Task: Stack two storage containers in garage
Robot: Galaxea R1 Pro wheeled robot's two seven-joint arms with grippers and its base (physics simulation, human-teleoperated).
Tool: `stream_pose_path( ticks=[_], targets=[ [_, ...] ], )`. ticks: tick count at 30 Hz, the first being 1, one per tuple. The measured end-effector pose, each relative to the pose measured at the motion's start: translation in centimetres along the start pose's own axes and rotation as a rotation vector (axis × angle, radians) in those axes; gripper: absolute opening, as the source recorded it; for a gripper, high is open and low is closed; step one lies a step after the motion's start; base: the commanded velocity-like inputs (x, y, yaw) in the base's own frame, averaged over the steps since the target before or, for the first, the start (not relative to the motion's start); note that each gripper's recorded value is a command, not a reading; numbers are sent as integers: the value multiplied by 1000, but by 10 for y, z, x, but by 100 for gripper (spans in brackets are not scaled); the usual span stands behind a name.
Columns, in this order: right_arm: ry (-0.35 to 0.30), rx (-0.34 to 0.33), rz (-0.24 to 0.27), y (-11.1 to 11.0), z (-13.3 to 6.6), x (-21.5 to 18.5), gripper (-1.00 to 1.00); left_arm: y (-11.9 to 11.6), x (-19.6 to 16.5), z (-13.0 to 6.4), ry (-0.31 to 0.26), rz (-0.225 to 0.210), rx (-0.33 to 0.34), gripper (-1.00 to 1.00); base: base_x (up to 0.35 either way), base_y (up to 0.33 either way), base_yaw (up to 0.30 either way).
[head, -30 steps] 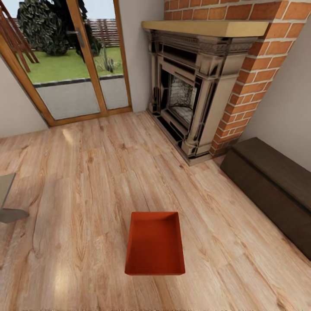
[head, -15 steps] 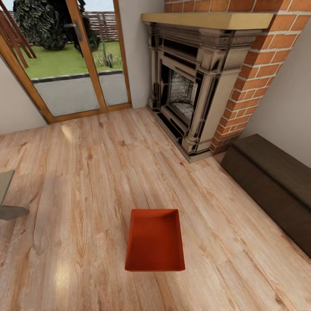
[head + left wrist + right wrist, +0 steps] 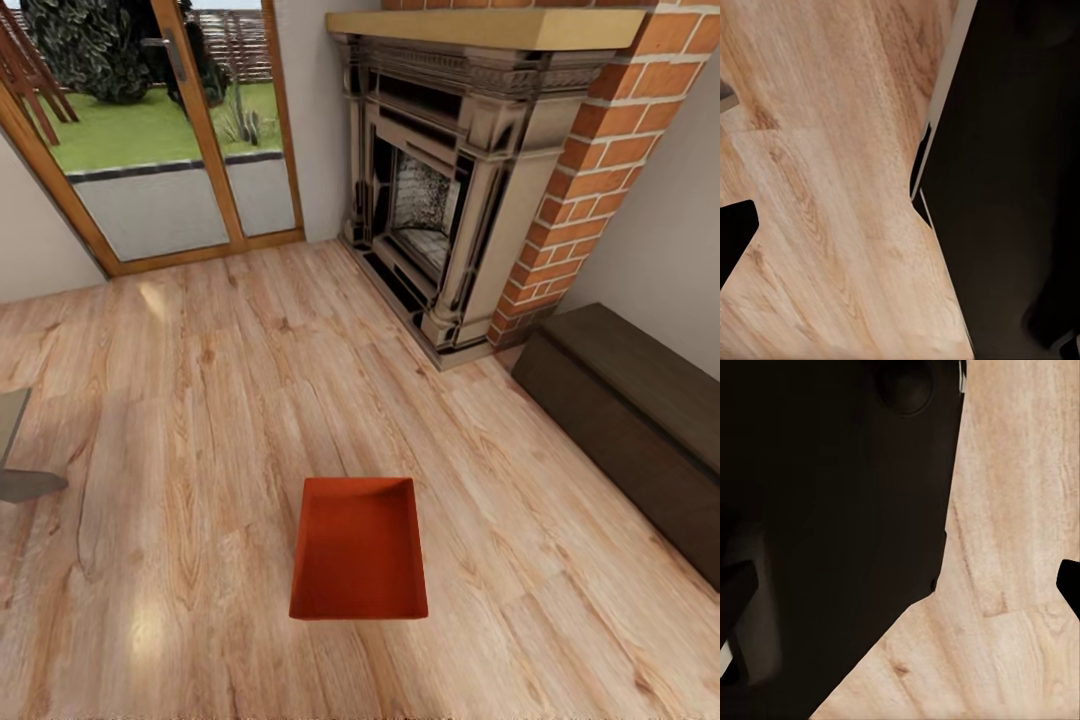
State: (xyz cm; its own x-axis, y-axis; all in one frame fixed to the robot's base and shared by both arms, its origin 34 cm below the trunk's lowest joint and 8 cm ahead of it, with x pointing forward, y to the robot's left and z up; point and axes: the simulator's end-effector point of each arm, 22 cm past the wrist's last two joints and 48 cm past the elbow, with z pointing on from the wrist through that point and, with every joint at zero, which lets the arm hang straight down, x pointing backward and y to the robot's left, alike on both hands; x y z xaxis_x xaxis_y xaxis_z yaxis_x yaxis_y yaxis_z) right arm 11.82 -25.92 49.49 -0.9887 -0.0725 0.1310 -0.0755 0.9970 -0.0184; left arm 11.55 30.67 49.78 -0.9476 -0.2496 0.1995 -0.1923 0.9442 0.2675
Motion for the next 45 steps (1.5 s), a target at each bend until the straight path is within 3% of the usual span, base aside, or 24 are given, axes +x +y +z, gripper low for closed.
stream_pose_path(
  ticks=[28, 32, 33, 39, 43, 45],
  targets=[
    [5, 15, 1, -3, 0, 2, 100, 0, 2, 0, 5, 1, -1, 100, 0, 0, 0],
    [9, 32, -1, -8, 0, 2, 100, -4, 3, 0, 9, -18, 1, 100, 0, 0, 0],
    [33, 107, 6, -41, 3, -16, 100, -4, -18, 0, -28, -23, 5, 100, 0, 0, 0],
    [-31, 193, 42, -94, 2, -70, 100, 24, -94, -1, -138, -39, -19, 100, 0, 0, 0],
    [-150, 241, 108, -121, -2, -146, 100, 49, -123, -3, -146, -38, -44, 100, 0, 0, 0],
    [-265, 276, 165, -144, -12, -215, 100, 58, -131, -4, -141, -36, -54, 100, 0, 0, 0]
  ],
)
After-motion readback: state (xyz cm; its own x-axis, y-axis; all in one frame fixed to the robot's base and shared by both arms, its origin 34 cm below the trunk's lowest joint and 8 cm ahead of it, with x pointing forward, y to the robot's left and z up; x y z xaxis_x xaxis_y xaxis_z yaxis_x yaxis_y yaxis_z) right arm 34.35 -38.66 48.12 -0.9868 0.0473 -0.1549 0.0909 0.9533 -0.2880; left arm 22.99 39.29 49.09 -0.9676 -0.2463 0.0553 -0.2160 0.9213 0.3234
